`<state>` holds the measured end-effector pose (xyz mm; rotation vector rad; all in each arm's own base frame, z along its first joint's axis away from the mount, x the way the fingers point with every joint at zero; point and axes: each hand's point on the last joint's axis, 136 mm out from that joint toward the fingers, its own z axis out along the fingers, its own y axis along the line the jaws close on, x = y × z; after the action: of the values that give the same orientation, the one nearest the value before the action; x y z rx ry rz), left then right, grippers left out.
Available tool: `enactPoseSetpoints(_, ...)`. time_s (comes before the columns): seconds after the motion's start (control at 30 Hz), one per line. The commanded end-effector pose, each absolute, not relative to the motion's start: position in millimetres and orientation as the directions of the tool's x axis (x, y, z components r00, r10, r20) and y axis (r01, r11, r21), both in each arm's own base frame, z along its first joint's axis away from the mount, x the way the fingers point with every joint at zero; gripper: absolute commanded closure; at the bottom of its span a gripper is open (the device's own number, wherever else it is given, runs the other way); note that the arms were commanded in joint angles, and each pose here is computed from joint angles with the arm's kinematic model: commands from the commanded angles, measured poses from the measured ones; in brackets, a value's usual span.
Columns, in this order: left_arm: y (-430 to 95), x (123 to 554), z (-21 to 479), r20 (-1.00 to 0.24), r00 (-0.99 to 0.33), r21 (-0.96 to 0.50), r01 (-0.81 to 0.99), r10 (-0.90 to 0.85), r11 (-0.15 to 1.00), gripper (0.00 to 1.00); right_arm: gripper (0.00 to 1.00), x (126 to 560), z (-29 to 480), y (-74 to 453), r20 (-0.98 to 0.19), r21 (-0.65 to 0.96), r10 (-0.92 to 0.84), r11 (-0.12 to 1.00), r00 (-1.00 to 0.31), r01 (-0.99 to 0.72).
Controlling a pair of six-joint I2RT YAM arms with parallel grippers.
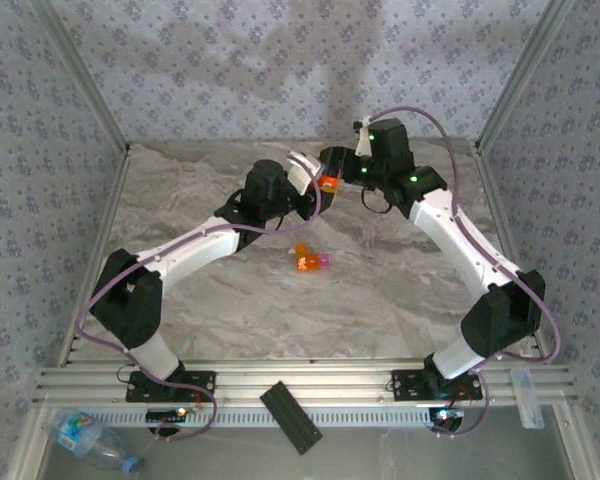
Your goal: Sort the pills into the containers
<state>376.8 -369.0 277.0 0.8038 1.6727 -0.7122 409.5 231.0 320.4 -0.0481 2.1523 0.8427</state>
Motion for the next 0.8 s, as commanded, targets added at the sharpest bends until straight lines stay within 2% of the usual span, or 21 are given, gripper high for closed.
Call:
enactPoseSetpoints(0.0,-367,377,324,-0.994,-0.095,-0.055,0.832,0.044,0.553,1.00,0.21,388,369,221,-0.748,0.583,0.243,0.685,-0.618,-0.437)
enactPoseSetpoints(0.1,-358,376,327,-0.994,-0.105,-0.069,0.854,0.041,0.516,1.00,0.15,377,382,208,-0.779,0.562,0.227,0.667,-0.585,-0.490)
enactPoseSetpoints(0.37,-351,347,335,-0.984,-0.164,-0.143,0.955,0.063,0.259,1.00,0.05,362,393,210,-0.849,0.448,0.063,0.613,-0.525,-0.650)
enactPoseSetpoints(0.53,-353,330,333,-0.969,-0.215,-0.201,0.972,0.118,0.126,1.00,0.04,363,389,224,-0.857,0.415,-0.009,0.580,-0.515,-0.701)
enactPoseSetpoints(0.77,-355,324,328,-0.958,-0.246,-0.235,0.968,0.149,0.086,1.00,0.08,362,380,242,-0.845,0.412,-0.062,0.558,-0.531,-0.720)
